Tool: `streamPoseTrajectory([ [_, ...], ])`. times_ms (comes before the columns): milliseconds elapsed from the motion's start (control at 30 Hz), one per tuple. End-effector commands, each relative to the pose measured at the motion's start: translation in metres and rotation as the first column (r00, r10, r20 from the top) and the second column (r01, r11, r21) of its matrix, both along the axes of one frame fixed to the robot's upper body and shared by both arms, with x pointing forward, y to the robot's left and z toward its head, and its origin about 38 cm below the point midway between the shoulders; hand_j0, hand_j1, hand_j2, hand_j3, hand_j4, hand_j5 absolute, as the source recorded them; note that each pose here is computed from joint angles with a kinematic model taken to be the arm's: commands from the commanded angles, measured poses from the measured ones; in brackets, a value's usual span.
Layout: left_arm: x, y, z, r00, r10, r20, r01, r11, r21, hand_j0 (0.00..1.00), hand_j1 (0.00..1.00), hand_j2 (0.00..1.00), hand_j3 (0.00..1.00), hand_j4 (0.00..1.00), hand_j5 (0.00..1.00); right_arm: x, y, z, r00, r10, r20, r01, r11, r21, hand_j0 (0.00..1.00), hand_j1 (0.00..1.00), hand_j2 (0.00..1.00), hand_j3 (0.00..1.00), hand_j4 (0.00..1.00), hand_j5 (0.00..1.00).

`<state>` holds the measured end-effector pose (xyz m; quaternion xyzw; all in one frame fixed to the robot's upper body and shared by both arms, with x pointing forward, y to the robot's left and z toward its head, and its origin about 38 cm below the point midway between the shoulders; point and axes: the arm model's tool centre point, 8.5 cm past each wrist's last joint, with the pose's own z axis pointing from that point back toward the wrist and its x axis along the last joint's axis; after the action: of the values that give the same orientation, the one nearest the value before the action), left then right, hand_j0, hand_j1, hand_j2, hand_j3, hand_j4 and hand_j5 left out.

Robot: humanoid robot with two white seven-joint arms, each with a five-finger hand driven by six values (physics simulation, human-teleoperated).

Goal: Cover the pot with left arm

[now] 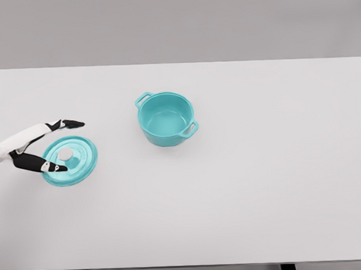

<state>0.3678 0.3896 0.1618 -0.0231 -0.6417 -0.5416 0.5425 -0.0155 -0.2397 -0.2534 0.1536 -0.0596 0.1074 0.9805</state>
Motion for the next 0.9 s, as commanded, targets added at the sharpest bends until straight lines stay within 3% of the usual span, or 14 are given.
streamPoseTrajectory([
  [0,0.003,0.008,-0.006,0.998,0.052,-0.041,-0.051,0.998,0.026,0.88,0.88,0.88,0.88,0.88,0.88,0.000,0.000,0.000,1.000,0.000,0.000,0.000,1.000,0.000,1.00,1.00,1.00,1.00,1.00,1.00],
  [200,0.003,0.022,-0.013,0.993,0.094,-0.066,-0.092,0.995,0.032,0.88,0.88,0.88,0.88,0.88,0.88,0.000,0.000,0.000,1.000,0.000,0.000,0.000,1.000,0.000,1.00,1.00,1.00,1.00,1.00,1.00],
  [333,0.002,0.014,-0.009,0.995,0.077,-0.069,-0.079,0.997,-0.015,0.86,0.86,0.86,0.86,0.86,0.86,0.000,0.000,0.000,1.000,0.000,0.000,0.000,1.000,0.000,1.00,1.00,1.00,1.00,1.00,1.00],
  [667,0.001,0.012,-0.010,0.995,0.069,-0.070,-0.070,0.997,-0.018,0.85,0.85,0.85,0.85,0.85,0.85,0.000,0.000,0.000,1.000,0.000,0.000,0.000,1.000,0.000,1.00,1.00,1.00,1.00,1.00,1.00],
  [867,0.001,0.007,-0.023,0.993,0.075,-0.094,-0.077,0.997,-0.022,0.81,0.81,0.81,0.81,0.81,0.81,0.000,0.000,0.000,1.000,0.000,0.000,0.000,1.000,0.000,1.00,1.00,1.00,1.00,1.00,1.00],
])
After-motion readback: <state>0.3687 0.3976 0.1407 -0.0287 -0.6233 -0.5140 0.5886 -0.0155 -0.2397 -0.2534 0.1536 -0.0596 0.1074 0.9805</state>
